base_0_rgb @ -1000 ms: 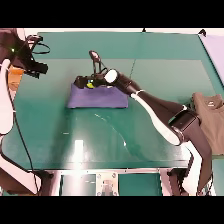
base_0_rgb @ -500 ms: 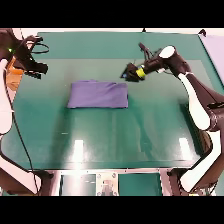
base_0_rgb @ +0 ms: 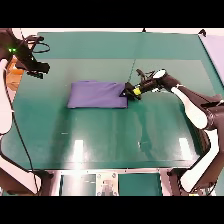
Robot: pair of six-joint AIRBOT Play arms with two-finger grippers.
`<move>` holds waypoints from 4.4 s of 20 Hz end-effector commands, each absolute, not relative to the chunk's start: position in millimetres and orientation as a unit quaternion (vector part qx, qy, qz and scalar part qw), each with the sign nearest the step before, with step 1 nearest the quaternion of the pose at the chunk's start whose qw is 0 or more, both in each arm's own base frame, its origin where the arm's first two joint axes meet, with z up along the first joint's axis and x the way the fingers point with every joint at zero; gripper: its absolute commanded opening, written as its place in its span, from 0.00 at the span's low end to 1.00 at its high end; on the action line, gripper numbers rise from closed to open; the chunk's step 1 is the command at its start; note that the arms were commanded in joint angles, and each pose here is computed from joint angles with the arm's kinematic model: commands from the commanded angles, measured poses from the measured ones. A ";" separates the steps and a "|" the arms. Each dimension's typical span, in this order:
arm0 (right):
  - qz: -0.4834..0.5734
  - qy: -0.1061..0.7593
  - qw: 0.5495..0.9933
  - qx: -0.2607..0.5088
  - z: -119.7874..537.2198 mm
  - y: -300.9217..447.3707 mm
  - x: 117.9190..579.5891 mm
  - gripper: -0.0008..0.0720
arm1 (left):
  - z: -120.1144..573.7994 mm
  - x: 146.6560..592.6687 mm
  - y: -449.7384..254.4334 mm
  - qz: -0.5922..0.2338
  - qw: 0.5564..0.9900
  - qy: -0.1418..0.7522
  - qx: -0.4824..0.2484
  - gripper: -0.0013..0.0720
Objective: Fold the shirts.
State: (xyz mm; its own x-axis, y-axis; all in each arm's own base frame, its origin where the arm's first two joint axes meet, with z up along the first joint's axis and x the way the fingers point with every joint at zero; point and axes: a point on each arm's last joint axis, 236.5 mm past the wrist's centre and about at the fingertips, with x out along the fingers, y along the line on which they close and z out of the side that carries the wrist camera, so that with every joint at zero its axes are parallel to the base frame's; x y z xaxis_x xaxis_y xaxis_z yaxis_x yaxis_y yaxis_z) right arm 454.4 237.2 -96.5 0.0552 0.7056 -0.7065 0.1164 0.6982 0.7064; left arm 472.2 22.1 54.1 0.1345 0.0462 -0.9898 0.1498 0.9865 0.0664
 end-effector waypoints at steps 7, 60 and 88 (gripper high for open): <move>0.274 0.485 0.757 0.342 112.5 186.7 521.4 0.03 | 53.2 463.2 21.0 -0.036 0.737 0.671 0.070 0.06; -0.167 0.650 0.602 0.433 68.3 -160.9 244.6 0.77 | 105.5 423.2 -52.6 -0.157 0.753 0.639 -0.016 0.06; 0.024 0.644 0.713 0.277 24.9 55.5 209.4 0.04 | 80.5 288.5 -73.9 -0.162 0.766 0.618 -0.069 0.06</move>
